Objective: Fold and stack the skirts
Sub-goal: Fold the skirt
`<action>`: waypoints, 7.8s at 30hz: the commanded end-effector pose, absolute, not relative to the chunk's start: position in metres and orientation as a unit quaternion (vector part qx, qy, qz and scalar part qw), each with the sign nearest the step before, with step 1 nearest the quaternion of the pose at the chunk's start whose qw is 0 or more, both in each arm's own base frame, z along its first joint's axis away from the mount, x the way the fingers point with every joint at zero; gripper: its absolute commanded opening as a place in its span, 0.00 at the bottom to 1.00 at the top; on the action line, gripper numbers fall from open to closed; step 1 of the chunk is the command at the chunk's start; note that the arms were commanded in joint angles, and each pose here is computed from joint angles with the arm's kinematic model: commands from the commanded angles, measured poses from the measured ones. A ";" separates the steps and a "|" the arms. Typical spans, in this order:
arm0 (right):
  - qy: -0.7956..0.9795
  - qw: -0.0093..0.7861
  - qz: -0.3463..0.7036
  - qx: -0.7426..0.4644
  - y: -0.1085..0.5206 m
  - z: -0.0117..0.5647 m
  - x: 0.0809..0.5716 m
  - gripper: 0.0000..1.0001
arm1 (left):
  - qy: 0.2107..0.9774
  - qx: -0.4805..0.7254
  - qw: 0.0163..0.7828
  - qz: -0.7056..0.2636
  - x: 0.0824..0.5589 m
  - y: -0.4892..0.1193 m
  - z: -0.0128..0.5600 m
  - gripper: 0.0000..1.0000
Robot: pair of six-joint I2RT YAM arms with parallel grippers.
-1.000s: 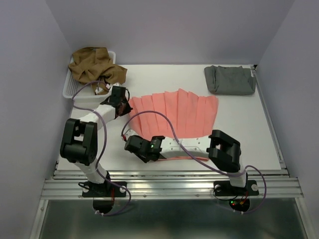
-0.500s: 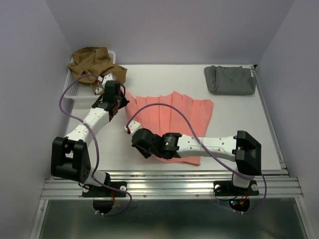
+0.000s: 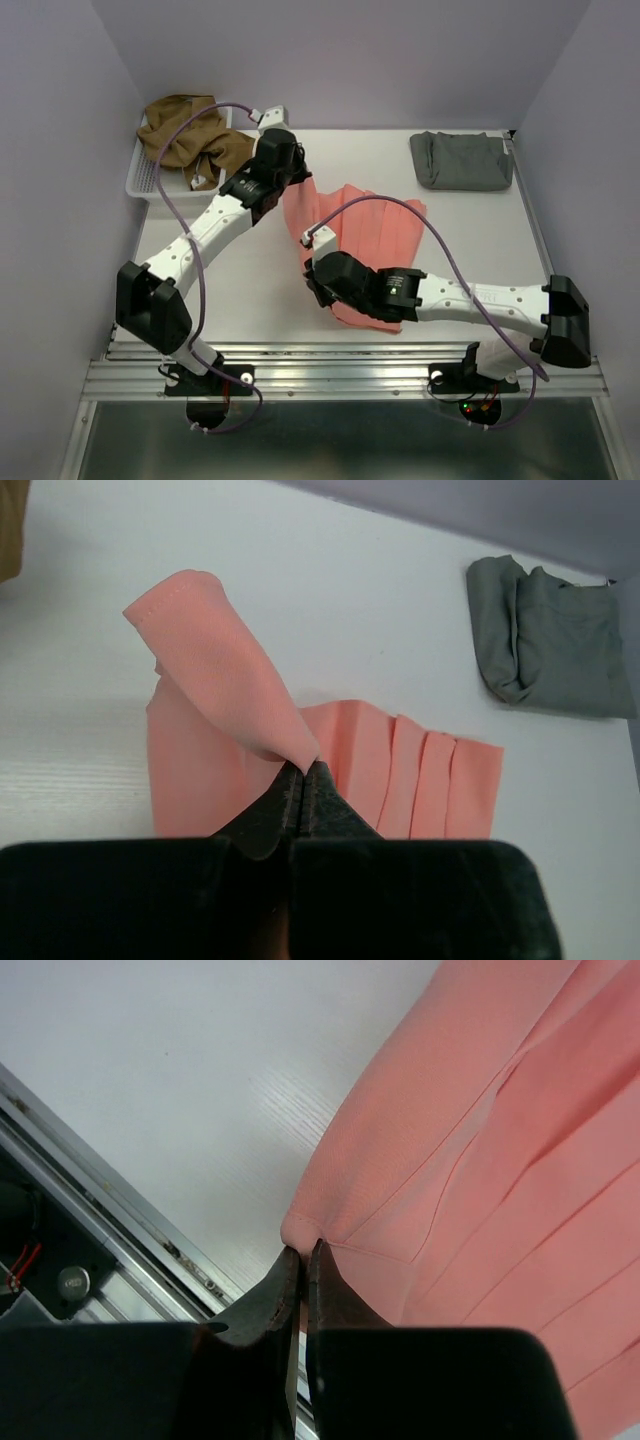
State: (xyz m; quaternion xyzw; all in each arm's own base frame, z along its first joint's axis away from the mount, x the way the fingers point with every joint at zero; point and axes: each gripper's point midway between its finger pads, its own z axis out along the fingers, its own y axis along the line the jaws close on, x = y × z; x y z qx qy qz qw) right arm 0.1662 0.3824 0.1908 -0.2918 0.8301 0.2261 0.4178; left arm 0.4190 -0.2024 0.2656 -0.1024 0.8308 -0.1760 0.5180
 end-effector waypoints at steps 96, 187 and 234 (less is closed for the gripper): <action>0.952 0.215 0.139 0.169 0.155 0.045 0.123 0.05 | 0.826 0.143 0.454 -0.302 0.408 -0.546 0.157 0.00; 0.959 0.148 0.217 0.106 0.163 0.041 0.176 1.00 | 0.890 0.186 0.317 -0.271 0.352 -0.415 0.062 0.99; 0.858 0.240 0.392 -0.229 0.339 0.114 0.264 1.00 | 0.876 -0.017 0.448 -0.178 0.455 -0.228 0.157 0.99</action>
